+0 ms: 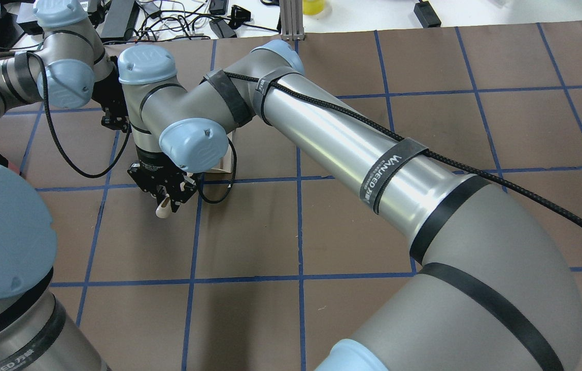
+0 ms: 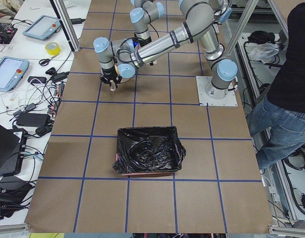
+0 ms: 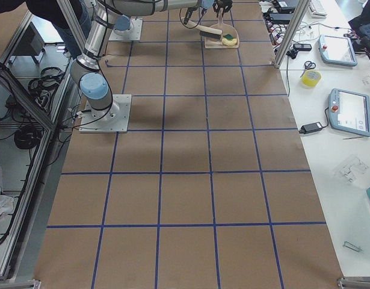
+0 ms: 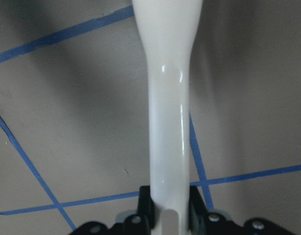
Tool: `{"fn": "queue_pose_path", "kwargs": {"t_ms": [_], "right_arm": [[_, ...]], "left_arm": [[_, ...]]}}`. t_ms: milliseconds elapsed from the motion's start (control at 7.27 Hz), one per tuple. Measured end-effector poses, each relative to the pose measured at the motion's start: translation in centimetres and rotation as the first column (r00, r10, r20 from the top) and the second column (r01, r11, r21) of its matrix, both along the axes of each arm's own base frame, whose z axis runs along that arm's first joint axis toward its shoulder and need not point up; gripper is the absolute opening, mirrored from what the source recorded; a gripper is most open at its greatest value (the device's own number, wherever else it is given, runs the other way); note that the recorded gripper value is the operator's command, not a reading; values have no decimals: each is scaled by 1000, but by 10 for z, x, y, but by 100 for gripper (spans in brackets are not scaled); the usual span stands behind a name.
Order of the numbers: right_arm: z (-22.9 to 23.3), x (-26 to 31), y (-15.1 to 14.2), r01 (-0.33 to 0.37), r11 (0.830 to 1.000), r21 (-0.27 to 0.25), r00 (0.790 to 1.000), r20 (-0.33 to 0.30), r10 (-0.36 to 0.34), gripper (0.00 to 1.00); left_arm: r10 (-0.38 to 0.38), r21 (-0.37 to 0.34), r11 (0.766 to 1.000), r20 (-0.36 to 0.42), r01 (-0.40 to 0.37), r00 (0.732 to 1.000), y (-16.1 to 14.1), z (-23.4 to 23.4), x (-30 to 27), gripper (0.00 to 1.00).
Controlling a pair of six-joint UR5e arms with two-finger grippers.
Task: Sweep and dump trash into bin
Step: 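Sweep the potato, ring and sponge into the dustpan with the right-held brush, then lift the loaded dustpan toward the black bin while the right gripper returns the brush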
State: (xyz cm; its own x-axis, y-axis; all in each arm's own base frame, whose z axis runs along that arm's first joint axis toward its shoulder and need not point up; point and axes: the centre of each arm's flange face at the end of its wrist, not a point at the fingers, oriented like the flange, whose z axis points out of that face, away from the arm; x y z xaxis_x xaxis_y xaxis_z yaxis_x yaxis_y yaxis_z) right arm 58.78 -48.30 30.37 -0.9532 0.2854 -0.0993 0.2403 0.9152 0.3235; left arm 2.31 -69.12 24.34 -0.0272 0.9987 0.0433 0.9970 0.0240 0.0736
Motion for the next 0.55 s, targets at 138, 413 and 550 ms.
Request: {"fn": "queue_pose_path", "kwargs": {"t_ms": [138, 413, 550], "right_arm": [[20, -15, 2, -3, 1000, -7, 1000, -25, 2, 0], [53, -77, -10, -23, 999, -36, 996, -85, 20, 0], [62, -135, -26, -50, 998, -43, 992, -117, 45, 0]], "left_arm": [[1, -1, 1000, -5, -1, 1000, 0, 0, 1, 0], [1, -10, 1000, -38, -2, 999, 0, 1, 5, 0], [1, -20, 1000, -74, -2, 997, -1, 3, 8, 0]]}}
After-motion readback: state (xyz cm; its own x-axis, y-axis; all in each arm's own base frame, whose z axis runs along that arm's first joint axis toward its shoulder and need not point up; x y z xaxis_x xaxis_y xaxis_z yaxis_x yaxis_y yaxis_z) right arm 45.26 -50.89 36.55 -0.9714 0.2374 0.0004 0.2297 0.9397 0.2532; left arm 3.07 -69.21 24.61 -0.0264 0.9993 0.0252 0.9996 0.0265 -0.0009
